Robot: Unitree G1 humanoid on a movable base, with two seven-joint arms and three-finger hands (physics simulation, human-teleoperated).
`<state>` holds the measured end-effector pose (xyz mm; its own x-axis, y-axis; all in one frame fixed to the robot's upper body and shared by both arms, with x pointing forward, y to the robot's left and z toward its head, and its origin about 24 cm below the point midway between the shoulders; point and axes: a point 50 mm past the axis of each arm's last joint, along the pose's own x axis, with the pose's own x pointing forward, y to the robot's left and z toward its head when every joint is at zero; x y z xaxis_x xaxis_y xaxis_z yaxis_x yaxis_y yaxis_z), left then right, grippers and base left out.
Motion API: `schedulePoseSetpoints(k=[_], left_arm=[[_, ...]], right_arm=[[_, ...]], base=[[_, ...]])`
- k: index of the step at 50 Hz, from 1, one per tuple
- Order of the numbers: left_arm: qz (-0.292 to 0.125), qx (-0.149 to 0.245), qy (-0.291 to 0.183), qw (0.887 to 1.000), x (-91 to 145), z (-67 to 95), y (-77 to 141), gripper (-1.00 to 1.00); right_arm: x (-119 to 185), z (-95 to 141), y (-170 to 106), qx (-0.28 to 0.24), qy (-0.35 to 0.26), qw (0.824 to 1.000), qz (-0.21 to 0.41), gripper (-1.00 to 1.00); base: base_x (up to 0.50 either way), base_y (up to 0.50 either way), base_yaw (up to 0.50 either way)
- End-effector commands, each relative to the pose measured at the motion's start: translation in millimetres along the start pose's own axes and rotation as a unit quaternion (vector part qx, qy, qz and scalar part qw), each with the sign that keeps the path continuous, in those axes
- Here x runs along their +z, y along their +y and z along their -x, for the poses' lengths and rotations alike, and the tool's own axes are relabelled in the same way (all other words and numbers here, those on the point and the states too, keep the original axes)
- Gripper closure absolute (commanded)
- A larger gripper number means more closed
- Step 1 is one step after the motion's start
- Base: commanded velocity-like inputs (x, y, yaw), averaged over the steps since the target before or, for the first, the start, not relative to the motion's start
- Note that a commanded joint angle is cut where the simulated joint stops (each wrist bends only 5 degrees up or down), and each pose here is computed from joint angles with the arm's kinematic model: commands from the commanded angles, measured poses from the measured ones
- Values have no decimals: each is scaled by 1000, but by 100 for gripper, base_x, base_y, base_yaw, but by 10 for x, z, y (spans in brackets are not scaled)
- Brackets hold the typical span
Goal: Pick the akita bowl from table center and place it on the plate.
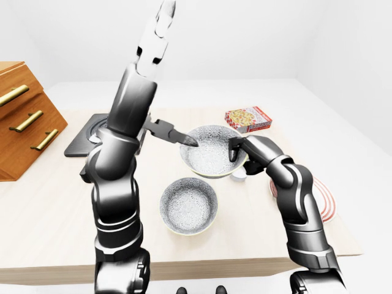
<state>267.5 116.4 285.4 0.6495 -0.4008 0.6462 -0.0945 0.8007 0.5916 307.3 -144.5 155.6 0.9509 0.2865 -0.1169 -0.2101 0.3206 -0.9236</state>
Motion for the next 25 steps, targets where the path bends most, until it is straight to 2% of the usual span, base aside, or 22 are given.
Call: schedulePoseSetpoints(k=[1,7,12,25], left_arm=[[193,123,41,973,-452,59,145,-100],[204,126,77,968,-596,136,72,-100],[199,127,75,969,-581,149,82,-100],[195,129,57,971,-486,173,91,-100]], right_arm=[[-76,155,-111,-30,-36,997,-61,100],[-171,252,-167,-41,-25,997,-59,100],[-240,331,-227,-54,-16,997,-56,100],[-460,763,-304,-88,19,994,-58,100]], base=[[0,0,0],[0,0,0],[0,0,0],[0,0,0]])
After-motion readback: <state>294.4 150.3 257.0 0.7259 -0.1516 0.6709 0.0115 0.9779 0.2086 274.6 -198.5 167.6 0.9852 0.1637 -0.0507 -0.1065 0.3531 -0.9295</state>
